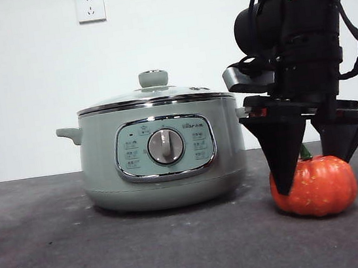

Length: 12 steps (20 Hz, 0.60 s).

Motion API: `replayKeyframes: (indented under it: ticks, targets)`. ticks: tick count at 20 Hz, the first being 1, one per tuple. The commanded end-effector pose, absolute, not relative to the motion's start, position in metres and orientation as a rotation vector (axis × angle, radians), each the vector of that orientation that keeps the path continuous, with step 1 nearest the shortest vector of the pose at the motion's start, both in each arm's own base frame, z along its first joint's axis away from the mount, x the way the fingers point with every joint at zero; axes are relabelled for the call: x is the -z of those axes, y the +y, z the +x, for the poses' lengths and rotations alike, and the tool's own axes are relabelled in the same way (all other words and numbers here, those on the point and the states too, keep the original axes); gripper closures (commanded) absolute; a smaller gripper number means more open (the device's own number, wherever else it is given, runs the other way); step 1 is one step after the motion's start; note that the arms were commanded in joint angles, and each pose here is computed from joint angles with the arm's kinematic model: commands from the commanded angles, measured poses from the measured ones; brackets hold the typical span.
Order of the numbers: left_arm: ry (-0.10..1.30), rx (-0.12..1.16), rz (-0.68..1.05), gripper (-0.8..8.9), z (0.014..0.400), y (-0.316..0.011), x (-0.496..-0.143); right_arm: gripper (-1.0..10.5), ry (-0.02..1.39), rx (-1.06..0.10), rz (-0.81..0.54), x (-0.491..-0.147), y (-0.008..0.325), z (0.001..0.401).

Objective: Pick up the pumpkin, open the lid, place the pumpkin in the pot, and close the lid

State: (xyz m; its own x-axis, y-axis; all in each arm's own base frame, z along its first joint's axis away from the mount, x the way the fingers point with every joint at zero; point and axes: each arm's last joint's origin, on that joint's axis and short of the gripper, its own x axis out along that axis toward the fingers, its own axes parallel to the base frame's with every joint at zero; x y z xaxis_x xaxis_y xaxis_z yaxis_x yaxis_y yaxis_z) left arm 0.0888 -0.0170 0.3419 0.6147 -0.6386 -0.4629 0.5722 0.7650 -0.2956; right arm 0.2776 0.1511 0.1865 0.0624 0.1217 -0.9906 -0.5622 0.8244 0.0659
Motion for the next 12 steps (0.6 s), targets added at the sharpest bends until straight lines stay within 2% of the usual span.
replayKeyframes:
  ticks: [1,7,12]
  targets:
    - [0.564,0.703,-0.109,0.3,0.089,-0.017,-0.343,9.6,1.369,-0.532,-0.364,-0.207,0.148,0.271]
    - [0.519,0.706,-0.133,0.32,0.11,-0.019,-0.348,9.6,1.032,-0.549,-0.281,-0.297,0.124,0.227]
    - [0.482,0.773,-0.168,0.32,0.156,-0.036,-0.35,9.6,0.789,-0.555,-0.21,-0.35,0.098,0.178]
